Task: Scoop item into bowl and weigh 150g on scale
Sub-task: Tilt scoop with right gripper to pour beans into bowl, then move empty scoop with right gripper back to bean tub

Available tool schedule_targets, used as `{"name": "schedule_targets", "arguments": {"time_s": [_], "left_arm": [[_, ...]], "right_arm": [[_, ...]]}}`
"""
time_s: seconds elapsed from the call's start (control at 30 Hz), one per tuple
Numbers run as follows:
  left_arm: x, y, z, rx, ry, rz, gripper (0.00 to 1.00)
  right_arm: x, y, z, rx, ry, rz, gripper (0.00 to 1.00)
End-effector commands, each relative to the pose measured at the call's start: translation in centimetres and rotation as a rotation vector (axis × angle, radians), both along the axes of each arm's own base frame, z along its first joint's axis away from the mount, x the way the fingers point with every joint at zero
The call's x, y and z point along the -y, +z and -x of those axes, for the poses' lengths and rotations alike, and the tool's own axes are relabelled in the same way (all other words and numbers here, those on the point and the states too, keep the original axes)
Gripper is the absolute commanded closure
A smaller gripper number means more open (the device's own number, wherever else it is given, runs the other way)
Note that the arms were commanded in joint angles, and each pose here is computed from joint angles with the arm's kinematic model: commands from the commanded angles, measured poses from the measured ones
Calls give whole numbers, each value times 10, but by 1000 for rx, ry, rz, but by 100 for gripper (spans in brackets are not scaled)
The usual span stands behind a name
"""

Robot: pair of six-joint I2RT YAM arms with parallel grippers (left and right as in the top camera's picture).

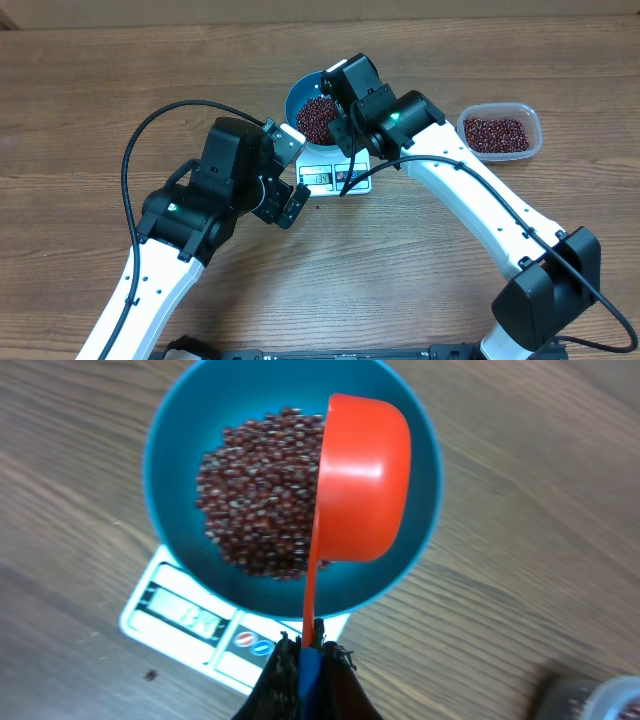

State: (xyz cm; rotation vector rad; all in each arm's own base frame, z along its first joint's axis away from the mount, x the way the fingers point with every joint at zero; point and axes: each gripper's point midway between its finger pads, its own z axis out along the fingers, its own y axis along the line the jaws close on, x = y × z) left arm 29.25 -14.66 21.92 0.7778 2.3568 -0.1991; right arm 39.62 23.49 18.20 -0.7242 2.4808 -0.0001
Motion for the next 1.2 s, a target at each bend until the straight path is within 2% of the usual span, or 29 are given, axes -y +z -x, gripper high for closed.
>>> {"name": "schedule_targets", "arguments": {"time_s": [0.0, 0.33, 0.57, 0.67, 0.8, 1.17], "left_arm": [[2, 13, -2, 33, -18, 19, 0], [2, 13, -2, 33, -18, 19, 0], [2, 13, -2, 33, -18, 19, 0], [2, 13, -2, 33, -18, 19, 0], [2, 13, -2, 33, -18, 19, 0], [2, 13, -2, 33, -18, 19, 0]], "right_arm": [[-9, 37, 4, 23, 36, -136, 96], [37, 72, 3, -6, -18, -298, 96], [120, 88, 3, 11, -212, -262, 96], [175, 77, 6, -5, -369, -138, 96], [222, 56, 17, -68, -495, -58, 97], [272, -9, 37, -192, -631, -26, 96]]}}
